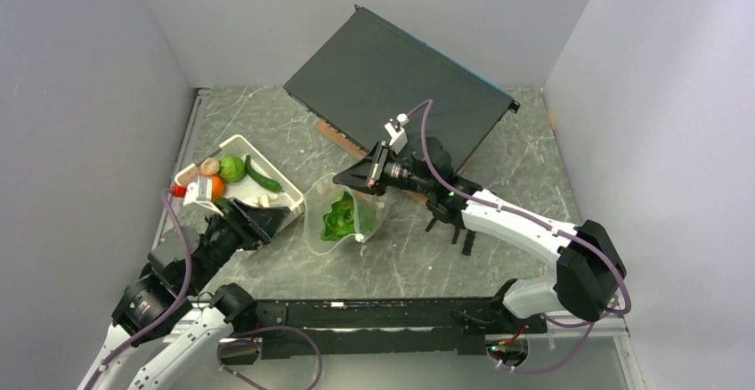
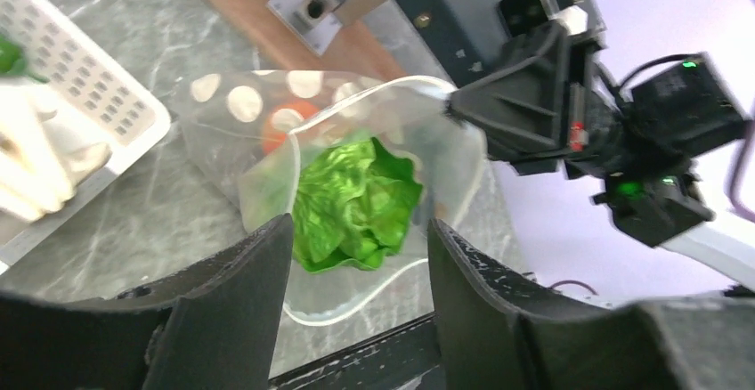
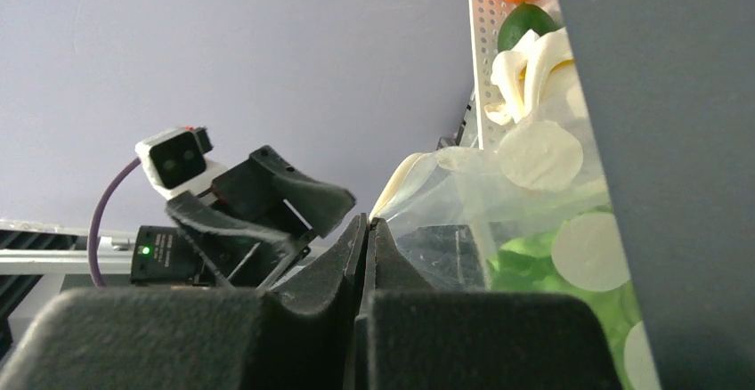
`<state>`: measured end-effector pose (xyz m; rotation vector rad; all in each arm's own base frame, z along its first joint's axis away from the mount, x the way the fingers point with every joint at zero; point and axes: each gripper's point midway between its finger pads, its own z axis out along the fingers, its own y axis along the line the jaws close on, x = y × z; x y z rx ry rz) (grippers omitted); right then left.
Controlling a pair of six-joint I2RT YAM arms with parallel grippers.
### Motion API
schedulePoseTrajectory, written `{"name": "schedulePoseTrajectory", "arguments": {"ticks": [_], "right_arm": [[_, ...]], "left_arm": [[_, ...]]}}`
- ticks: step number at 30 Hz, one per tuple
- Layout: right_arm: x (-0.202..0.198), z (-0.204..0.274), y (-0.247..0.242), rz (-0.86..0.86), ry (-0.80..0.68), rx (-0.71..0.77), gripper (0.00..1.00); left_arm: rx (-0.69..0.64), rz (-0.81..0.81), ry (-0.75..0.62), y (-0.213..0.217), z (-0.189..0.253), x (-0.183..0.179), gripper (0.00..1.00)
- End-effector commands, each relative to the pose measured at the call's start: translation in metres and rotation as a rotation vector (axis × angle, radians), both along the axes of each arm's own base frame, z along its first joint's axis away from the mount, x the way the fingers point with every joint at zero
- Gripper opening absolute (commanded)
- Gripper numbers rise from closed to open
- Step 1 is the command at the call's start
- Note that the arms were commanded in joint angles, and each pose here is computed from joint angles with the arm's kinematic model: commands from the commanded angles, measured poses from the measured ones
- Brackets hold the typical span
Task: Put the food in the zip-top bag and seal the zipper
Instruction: Adjust the zipper food storage bag at the center of the board.
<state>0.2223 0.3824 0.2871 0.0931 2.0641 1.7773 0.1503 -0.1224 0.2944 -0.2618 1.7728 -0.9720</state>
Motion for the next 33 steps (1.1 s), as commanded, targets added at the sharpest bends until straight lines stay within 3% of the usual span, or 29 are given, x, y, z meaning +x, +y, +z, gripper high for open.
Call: {"name": "schedulePoseTrajectory", "arguments": {"ticks": [1,9,12,18,22,27,29,31,33], "right_arm": [[-0.012,0.034,-0.005,0.032,-0.084,0.069,0.00],[-0.015,0.035,-0.006,0.041,-0.086,0.074,0.00],[-0.016,0.036,-0.007,0.042,-0.091,0.076,0.00],[-0.018,0.037,-0.008,0.047,-0.099,0.072,0.00],[-0.018,0.036,-0.010,0.044,-0.101,0.068,0.00],[-0.019,0.036,-0.010,0.050,-0.098,0.073,0.00],[-0.020,0.036,-0.010,0.050,-0.100,0.075,0.00],[-0.020,0.035,-0.012,0.046,-0.104,0.067,0.00],[-0.019,0.032,-0.013,0.039,-0.112,0.047,0.00]], "left_arm": [[0.031,0.080,0.120,0.007,-0.026,0.009,0.58],[0.129,-0.106,0.202,-0.030,-0.060,0.008,0.32],[0.122,-0.098,0.257,-0.031,-0.077,0.007,0.20],[0.065,-0.105,0.285,-0.038,-0.100,0.007,0.24],[0.083,-0.090,0.323,-0.036,-0.112,0.007,0.39],[0.026,-0.179,0.294,-0.056,-0.113,0.007,0.45],[0.015,-0.193,0.288,-0.059,-0.115,0.006,0.37],[0.027,-0.176,0.297,-0.056,-0.116,0.007,0.15],[0.031,-0.174,0.292,-0.053,-0.109,0.005,0.02]]}}
